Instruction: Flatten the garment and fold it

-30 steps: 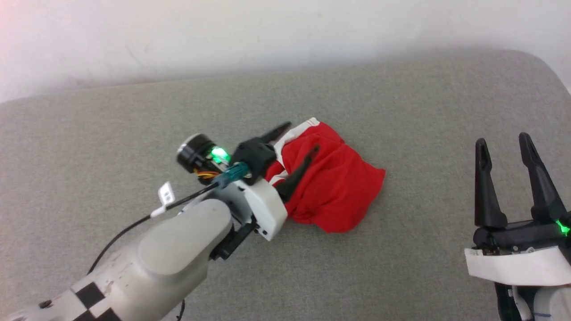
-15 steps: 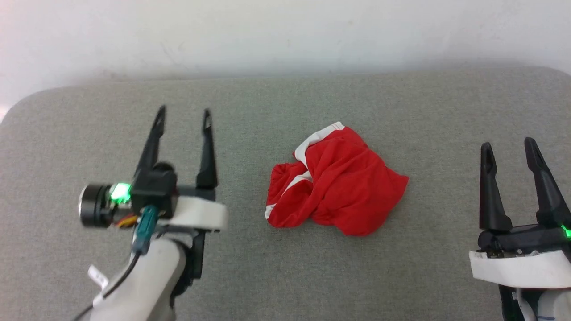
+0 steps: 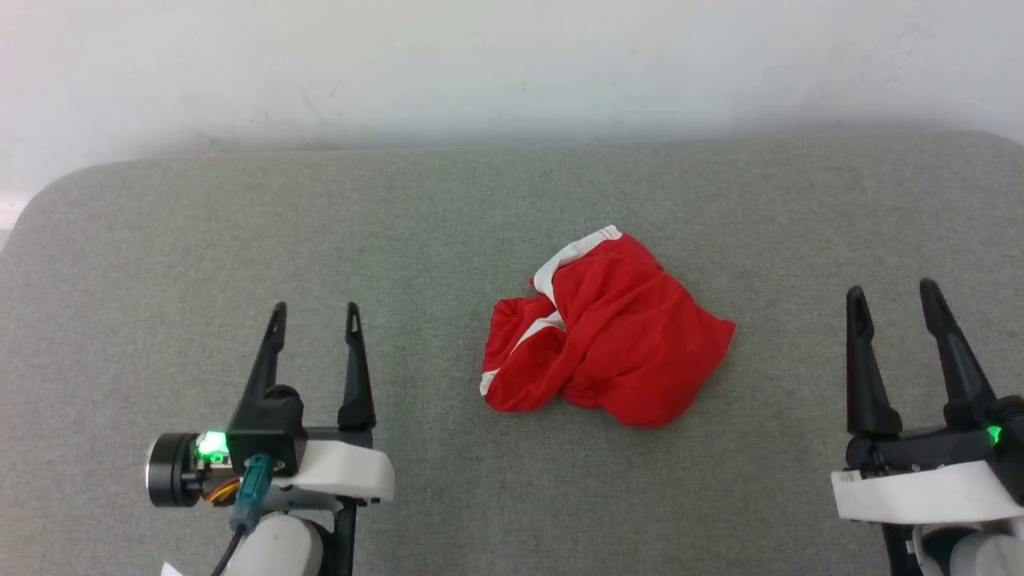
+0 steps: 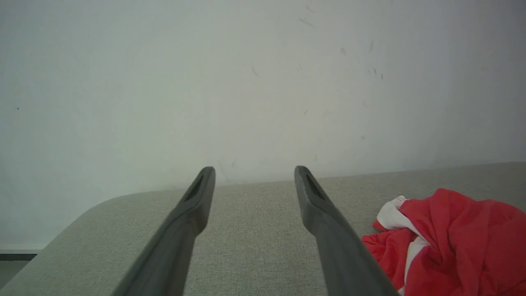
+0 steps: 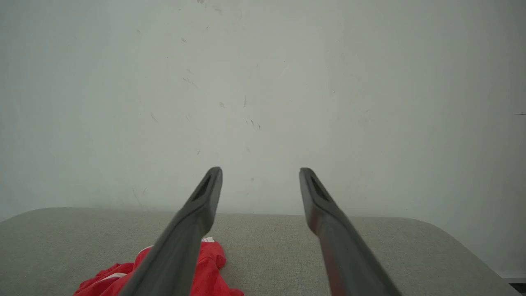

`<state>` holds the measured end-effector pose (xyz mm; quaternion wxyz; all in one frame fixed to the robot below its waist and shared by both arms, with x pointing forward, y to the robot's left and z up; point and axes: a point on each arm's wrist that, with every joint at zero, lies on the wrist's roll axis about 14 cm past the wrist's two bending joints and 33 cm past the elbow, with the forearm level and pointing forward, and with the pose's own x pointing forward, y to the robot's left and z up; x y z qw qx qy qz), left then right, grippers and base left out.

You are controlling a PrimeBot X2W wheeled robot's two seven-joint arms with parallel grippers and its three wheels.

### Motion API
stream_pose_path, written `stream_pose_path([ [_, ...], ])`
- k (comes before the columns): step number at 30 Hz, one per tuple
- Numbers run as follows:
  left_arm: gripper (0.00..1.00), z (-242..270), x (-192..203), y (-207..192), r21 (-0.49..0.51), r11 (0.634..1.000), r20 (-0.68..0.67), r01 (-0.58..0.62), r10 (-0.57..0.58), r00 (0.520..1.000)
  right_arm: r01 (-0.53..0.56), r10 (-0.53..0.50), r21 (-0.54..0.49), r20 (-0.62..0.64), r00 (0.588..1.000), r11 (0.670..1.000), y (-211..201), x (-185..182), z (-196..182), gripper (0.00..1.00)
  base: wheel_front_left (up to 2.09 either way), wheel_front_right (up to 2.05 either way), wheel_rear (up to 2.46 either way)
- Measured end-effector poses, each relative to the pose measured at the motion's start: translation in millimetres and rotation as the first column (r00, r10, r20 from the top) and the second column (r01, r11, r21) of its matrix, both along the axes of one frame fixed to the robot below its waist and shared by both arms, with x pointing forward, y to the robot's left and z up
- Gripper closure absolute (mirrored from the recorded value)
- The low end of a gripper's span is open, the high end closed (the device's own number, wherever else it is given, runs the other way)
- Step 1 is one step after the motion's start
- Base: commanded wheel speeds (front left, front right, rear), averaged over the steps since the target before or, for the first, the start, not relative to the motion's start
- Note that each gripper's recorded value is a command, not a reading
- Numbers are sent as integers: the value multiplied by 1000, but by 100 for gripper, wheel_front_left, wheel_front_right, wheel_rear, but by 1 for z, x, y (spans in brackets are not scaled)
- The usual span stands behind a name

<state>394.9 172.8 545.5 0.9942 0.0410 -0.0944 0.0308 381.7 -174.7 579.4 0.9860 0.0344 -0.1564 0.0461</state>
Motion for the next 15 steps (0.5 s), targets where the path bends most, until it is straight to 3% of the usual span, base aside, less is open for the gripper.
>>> stream_pose_path([
  [15,0,-2,-3,-6,-31,999,-1,44,-44,999,-5,6,7,-30,1000,1000,2,-5,-9,0,0,0,0],
])
